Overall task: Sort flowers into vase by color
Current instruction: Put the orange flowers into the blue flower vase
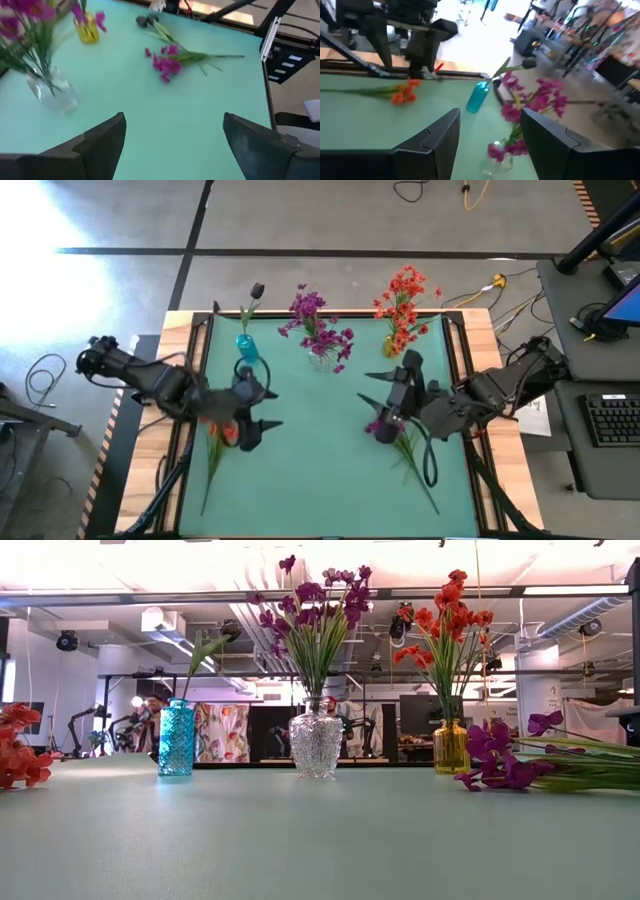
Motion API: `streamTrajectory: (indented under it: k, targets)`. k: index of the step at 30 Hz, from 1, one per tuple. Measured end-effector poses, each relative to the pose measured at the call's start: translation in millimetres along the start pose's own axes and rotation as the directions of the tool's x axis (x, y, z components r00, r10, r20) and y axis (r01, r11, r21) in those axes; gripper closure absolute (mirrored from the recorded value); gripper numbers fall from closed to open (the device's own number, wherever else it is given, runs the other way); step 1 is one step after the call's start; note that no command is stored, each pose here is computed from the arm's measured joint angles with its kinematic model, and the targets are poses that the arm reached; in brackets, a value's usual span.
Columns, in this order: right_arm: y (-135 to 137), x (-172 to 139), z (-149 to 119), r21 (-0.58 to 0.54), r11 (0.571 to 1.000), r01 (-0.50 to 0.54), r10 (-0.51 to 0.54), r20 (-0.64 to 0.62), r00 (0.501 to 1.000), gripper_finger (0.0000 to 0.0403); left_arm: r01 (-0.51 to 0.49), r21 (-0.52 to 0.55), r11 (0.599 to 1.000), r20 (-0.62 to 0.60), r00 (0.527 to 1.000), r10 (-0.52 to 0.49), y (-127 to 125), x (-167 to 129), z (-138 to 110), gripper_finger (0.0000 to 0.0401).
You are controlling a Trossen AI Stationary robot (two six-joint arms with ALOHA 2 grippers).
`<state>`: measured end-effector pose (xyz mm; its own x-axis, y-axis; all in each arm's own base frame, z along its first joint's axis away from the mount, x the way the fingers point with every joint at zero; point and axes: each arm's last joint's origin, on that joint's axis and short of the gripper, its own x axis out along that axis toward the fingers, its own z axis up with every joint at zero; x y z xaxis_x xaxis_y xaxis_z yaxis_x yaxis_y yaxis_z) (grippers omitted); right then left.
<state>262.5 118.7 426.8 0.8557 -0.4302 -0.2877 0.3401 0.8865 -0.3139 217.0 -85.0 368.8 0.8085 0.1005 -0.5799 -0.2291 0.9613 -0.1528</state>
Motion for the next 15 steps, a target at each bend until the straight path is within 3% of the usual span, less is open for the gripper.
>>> streamTrajectory:
  k: [6, 15]
  targets:
    - [-0.4, -0.1, -7.5, 0.038, 0.999, -0.004, 0.006, -0.055, 0.998, 0.0202, -0.018, -0.07, 0.997, -0.085, 0.996, 0.012, -17.4, 7.7, -19.7, 0.0083]
    - [2.9, -0.8, -14.2, 0.125, 0.985, -0.119, 0.135, -0.123, 0.983, 0.0202, -0.087, -0.08, 0.993, -0.207, 0.976, 0.069, -30.8, 27.0, -45.7, 0.0083]
